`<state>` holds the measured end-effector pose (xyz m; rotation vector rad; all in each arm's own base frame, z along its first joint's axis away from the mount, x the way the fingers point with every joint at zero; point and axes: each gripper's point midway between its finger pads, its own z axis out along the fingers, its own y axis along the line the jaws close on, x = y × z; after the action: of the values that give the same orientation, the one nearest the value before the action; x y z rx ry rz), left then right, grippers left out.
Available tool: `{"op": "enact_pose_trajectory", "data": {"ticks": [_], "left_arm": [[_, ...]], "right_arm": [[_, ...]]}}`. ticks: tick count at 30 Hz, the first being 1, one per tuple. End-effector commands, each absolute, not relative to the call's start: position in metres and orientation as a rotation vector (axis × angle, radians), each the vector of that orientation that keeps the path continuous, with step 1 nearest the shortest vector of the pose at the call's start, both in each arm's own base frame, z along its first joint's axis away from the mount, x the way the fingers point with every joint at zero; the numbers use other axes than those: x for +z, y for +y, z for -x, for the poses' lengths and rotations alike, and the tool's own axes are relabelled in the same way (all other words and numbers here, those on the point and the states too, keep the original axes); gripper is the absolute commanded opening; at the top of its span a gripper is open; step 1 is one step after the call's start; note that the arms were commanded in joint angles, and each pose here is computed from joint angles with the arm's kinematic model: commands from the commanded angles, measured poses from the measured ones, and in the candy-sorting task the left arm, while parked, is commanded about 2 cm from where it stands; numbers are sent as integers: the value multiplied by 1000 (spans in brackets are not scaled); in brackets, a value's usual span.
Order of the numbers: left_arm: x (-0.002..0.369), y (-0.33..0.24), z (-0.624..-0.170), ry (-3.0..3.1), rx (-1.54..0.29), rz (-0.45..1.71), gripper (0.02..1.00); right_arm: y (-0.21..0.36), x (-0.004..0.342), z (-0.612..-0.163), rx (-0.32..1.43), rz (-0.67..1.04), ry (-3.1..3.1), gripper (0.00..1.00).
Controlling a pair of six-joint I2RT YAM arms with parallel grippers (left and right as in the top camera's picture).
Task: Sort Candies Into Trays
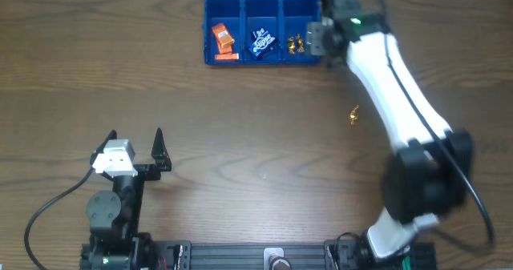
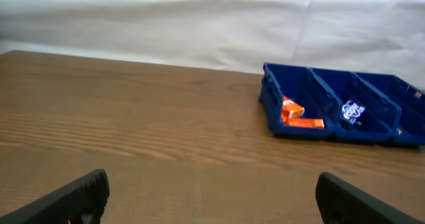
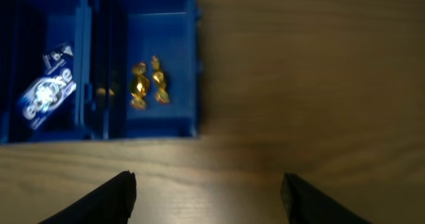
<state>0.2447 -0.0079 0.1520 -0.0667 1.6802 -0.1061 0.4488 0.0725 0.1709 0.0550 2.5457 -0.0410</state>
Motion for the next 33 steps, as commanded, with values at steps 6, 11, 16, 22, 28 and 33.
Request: {"op": "enact_pose_trajectory", "data": {"ticks": [6,11,16,22,28,33], "left_arm": [[135,-6,-244,1732,-86,62,996],[135,-6,-244,1732,-86,62,998],[135,-6,-244,1733,-86,62,998],[135,-6,-244,1732,-86,62,998],[135,-6,-244,1732,-86,62,998],[135,-6,-244,1733,-86,62,998]], "right_arm": [[13,77,-331,-46,-303,2783,735],[7,40,-319,-31,-398,2841,728],[6,16,-321,-41,-461,2879,711],[5,0,-332,-36,-497,2865,693],[1,-7,-335,-39,-513,2863,645],[0,-6,-336,-53,-514,2856,485]]}}
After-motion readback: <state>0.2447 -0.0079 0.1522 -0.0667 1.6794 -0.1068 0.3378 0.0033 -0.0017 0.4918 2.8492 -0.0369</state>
